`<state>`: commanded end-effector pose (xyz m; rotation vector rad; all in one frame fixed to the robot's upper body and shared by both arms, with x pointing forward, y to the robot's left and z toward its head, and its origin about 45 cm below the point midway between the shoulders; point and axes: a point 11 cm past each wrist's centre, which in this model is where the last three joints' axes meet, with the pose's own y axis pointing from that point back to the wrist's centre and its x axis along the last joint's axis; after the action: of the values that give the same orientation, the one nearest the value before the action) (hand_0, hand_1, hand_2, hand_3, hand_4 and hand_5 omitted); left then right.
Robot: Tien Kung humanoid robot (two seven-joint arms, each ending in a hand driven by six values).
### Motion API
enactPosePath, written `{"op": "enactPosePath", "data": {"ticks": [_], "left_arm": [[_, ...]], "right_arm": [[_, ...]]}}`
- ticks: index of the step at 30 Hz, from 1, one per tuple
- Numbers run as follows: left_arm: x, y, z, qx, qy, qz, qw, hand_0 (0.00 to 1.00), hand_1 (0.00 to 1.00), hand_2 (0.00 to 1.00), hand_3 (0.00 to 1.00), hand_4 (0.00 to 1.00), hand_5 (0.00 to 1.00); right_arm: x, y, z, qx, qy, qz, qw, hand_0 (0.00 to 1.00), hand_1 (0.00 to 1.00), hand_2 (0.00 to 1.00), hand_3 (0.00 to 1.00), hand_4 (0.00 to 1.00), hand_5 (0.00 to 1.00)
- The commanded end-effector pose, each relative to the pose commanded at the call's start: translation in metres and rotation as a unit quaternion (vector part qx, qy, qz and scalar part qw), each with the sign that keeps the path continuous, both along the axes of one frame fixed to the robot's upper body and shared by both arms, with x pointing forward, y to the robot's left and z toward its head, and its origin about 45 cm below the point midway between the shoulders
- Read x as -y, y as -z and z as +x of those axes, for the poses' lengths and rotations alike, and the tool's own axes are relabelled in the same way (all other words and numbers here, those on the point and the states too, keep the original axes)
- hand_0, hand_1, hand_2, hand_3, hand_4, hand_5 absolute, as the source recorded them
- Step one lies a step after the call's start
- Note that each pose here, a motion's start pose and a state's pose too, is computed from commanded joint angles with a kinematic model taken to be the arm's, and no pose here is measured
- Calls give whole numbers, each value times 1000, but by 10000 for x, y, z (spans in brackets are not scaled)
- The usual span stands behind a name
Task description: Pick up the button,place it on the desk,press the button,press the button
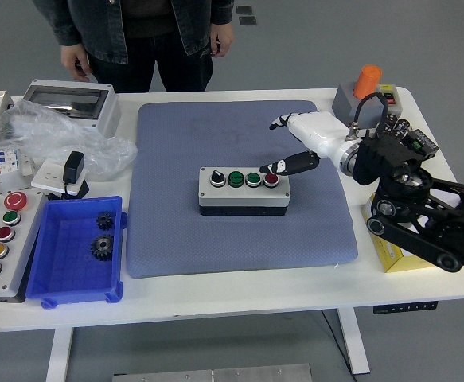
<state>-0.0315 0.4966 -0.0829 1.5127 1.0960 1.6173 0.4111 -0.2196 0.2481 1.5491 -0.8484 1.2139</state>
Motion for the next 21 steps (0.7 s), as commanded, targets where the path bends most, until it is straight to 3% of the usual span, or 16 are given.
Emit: {"op": "enactPosePath", "data": {"ticks": [4,5,10,11,16,17,21], "left_arm": [[-3,-2,-27,-2,-1,1,1000,623,661,628,683,698,335],[-5,-2,-32,-2,-1,1,1000,622,659,628,683,696,335],[-15,-7,-26,-2,-1,2,1000,622,659,628,683,696,335],[-17,-8,-22,-1,-1,2,1000,622,660,628,683,696,335],[-35,-16,-8,0,0,4,1000,622,660,628,683,696,335],[-36,-17,-9,0,0,4,1000,622,660,628,683,696,336],[-35,-16,-19,-1,-1,4,1000,622,660,628,683,696,336]], "right_arm": [[183,-103,-149,11,10,-40,999,756,776,849,857,998,763],[199,-116,-191,11,8,-49,999,682,657,650,863,872,582],[62,-147,-419,-10,-22,-68,997,682,657,650,863,872,582],[10,-156,-456,-14,-30,-67,997,568,542,483,840,524,251],[-248,-176,-590,-33,-68,-59,995,568,542,483,840,524,251],[-277,-168,-594,-35,-72,-59,995,557,498,298,861,326,57],[-381,-127,-580,-40,-81,-63,994,557,498,298,861,326,57]]}}
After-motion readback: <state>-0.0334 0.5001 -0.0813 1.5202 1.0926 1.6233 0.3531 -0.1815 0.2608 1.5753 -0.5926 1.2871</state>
